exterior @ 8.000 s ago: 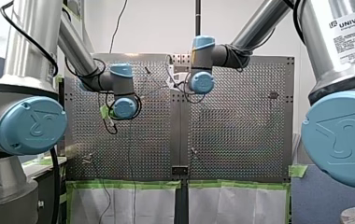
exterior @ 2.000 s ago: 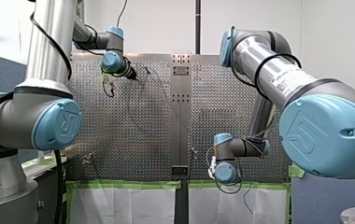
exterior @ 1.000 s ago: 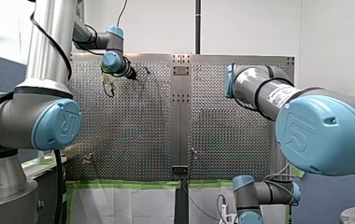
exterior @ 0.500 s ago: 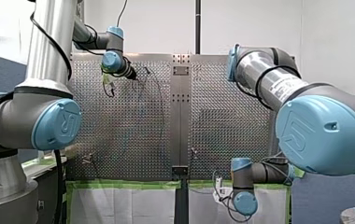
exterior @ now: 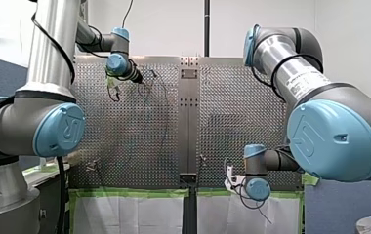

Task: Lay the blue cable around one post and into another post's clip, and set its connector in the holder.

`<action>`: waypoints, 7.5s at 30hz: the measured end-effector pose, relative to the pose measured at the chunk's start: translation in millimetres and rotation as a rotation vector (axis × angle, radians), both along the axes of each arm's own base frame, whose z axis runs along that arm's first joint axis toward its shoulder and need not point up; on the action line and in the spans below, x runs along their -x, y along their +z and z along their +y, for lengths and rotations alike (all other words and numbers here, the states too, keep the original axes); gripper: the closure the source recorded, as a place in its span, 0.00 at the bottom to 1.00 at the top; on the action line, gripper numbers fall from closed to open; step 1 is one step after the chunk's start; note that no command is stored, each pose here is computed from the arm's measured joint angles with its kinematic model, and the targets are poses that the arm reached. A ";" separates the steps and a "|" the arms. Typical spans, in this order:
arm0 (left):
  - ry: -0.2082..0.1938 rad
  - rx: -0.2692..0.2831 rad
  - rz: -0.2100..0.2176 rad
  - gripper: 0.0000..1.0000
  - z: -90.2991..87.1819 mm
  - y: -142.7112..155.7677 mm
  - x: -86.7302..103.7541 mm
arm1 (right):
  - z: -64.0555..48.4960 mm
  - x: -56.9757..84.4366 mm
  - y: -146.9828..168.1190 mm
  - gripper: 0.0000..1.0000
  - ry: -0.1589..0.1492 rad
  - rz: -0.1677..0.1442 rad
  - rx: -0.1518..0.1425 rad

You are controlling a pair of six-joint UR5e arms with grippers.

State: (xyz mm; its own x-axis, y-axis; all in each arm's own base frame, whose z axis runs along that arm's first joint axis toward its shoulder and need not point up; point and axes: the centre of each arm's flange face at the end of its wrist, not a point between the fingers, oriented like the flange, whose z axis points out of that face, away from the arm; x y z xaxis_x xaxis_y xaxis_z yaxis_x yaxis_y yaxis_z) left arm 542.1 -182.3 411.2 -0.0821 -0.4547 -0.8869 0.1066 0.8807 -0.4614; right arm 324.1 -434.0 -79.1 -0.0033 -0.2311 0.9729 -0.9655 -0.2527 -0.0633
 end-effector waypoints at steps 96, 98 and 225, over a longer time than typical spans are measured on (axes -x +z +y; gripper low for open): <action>0.109 0.220 0.134 0.00 -0.5 -10.2 97.0 | -12.0 -13.4 76.1 1.00 0.054 -0.041 0.152; 0.121 0.202 0.132 0.00 2.4 -4.3 102.7 | -12.2 -13.6 76.3 1.00 0.055 -0.042 0.154; -0.037 -0.477 0.226 0.00 -14.7 114.8 148.0 | -15.1 -16.4 78.0 1.00 0.067 -0.052 0.148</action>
State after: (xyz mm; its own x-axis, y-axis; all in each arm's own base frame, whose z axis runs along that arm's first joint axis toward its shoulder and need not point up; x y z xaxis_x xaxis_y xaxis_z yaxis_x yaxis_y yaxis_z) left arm 394.1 -197.1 525.9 -0.3039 0.0024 -0.9527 0.0859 0.9960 -0.0249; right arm 340.5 -449.1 -1.1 -0.0439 -0.0864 0.9953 -0.9427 -0.3263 -0.0699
